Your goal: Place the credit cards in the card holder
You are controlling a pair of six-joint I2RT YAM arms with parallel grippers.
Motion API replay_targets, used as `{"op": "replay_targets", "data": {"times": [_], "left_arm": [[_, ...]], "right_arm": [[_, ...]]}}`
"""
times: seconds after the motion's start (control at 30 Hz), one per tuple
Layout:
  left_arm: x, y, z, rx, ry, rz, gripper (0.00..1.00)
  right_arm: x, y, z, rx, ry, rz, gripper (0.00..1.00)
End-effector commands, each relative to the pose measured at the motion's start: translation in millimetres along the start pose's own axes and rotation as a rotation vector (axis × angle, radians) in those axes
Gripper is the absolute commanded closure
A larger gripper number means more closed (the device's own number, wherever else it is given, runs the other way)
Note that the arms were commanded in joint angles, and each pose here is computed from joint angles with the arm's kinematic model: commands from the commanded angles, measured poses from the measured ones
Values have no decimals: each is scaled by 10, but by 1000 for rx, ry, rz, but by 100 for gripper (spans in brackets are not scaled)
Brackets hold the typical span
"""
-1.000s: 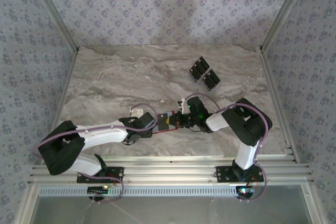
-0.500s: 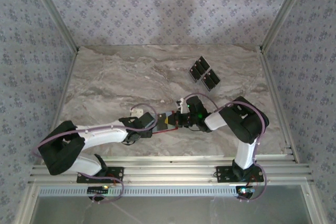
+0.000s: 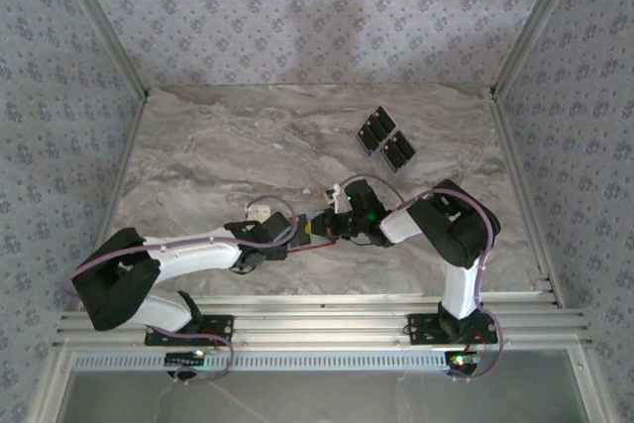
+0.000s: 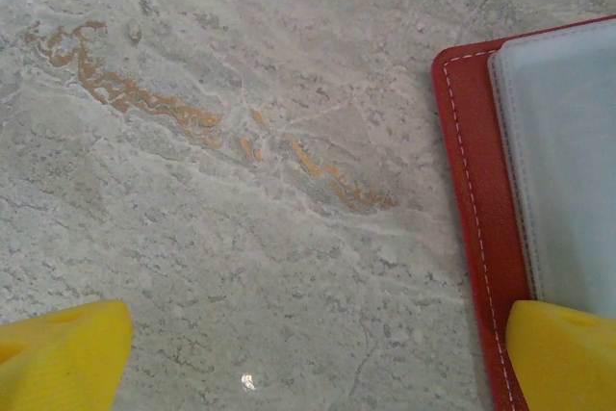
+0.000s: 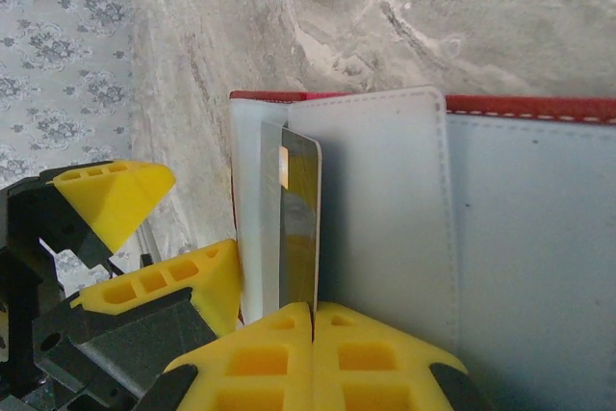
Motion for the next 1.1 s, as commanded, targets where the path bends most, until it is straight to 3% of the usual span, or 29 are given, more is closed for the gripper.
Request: {"op": "replay_targets", "data": {"times": [0.0,0.17,0.37,0.47,0.57,0.73,0.93,1.07], "left_arm": [[91,-70,-166,78,-60,64,0],[82,-42,-134,69,-54,55,0],[103,110,-5,17,-9,20,0],[149,173,70,-5,31,3,0],[200,202,123,-19,62,-5,0],[267,157,152,-5,86,19,0],[282,60,139,17,86,41,0],[268,13,140,23,85,48,0]], "right_arm": [[-177,-88,-113,59,-54,-94,100],[-109,-74,-78,62,-50,-100,100],[120,37,32,48,-8,-129,69],[226,115,76,44,18,-171,59],[302,184,110,39,42,-217,56],[392,231,157,39,81,-309,60],[492,135,161,72,169,-415,84],[501,56,170,87,192,-446,91]]}}
Point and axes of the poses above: each hand's point on the last joint's axis, 136 mm out from that joint toward the fingers, its own y axis back along the fingers, its own x axis along the line the jaws close on, z = x × y, the point moved 10 cm from there along y, back along the fingers, and after that the axes turned 6 degrees about -y, right-handed, at the moved point
